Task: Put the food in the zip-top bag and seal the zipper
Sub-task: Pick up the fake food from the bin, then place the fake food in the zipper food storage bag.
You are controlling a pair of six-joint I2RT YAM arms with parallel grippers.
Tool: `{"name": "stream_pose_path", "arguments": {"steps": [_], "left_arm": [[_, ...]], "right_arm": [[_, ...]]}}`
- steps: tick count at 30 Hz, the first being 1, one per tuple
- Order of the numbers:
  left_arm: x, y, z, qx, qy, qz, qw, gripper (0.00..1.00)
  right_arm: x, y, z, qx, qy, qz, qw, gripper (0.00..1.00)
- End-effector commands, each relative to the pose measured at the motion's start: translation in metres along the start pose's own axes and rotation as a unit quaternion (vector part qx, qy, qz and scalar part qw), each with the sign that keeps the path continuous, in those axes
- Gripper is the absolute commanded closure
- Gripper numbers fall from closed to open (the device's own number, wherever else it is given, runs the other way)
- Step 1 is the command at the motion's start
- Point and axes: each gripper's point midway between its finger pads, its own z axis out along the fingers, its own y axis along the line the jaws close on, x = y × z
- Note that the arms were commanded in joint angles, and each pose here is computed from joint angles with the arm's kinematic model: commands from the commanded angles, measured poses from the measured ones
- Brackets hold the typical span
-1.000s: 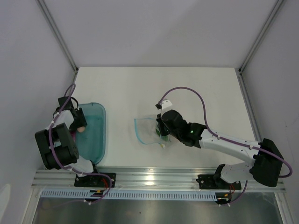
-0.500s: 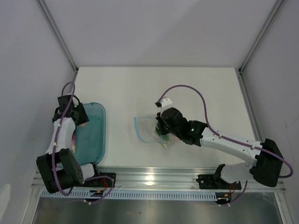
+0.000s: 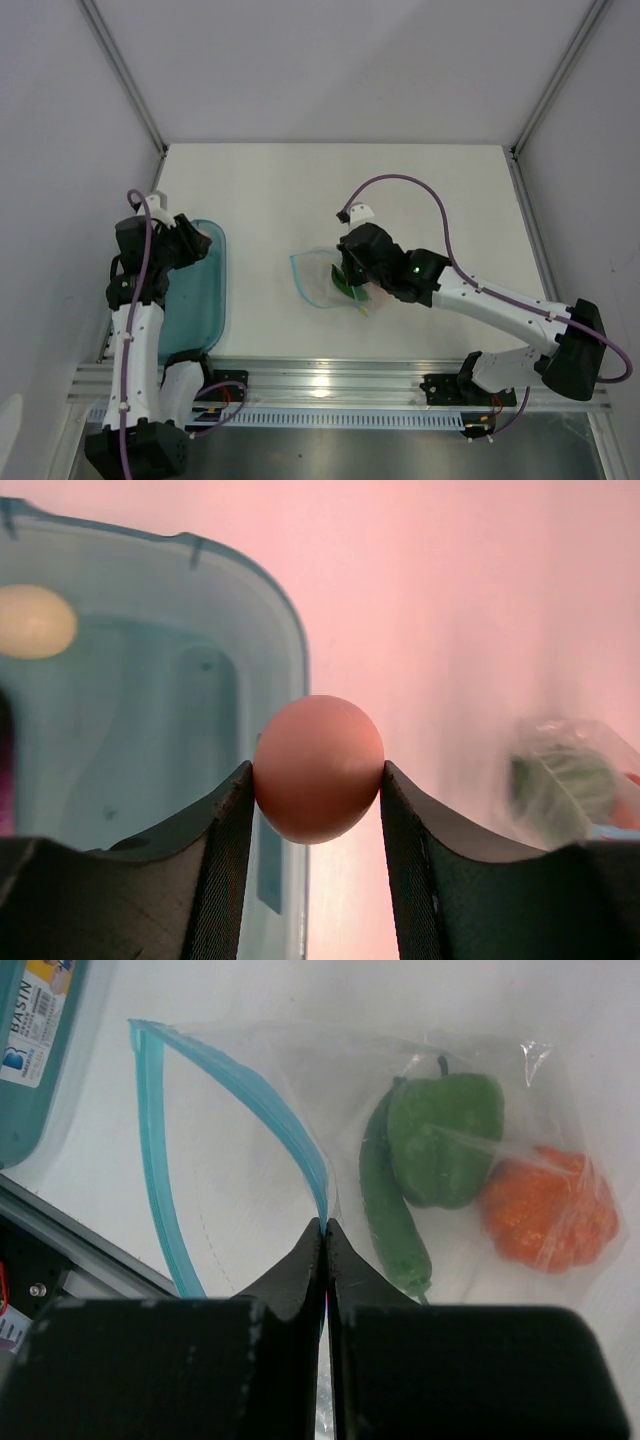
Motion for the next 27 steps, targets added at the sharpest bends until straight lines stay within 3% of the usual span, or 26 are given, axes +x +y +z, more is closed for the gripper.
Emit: {"name": "stream_pose_path", "arguments": {"steps": [1,13,19,27], "left_arm": [[0.007,-0.044,-0.014,0.095,-0.002,0.003,0.995,0.99],[0.034,-0.158,-0.057,0.31,0.042,0.0,0.95,0.99],[0.051,-0.198,-0.071,0.366,0.067,0.006,0.928,0.99],[0.072,-0.23,-0.076,0.394,0.091,0.006,0.915,0.99]], "right_arm": [[-0.012,-0.007,-0.013,0.028,-0.003,0.025,0.999,1.0],[-0.02,-0.007,-0.024,0.045,0.003,0.069,0.997,1.0],[-0.021,-0.01,-0.028,0.055,0.006,0.074,0.996,1.0],[-0.022,-0.009,-0.035,0.05,0.007,0.083,0.995,1.0]]}}
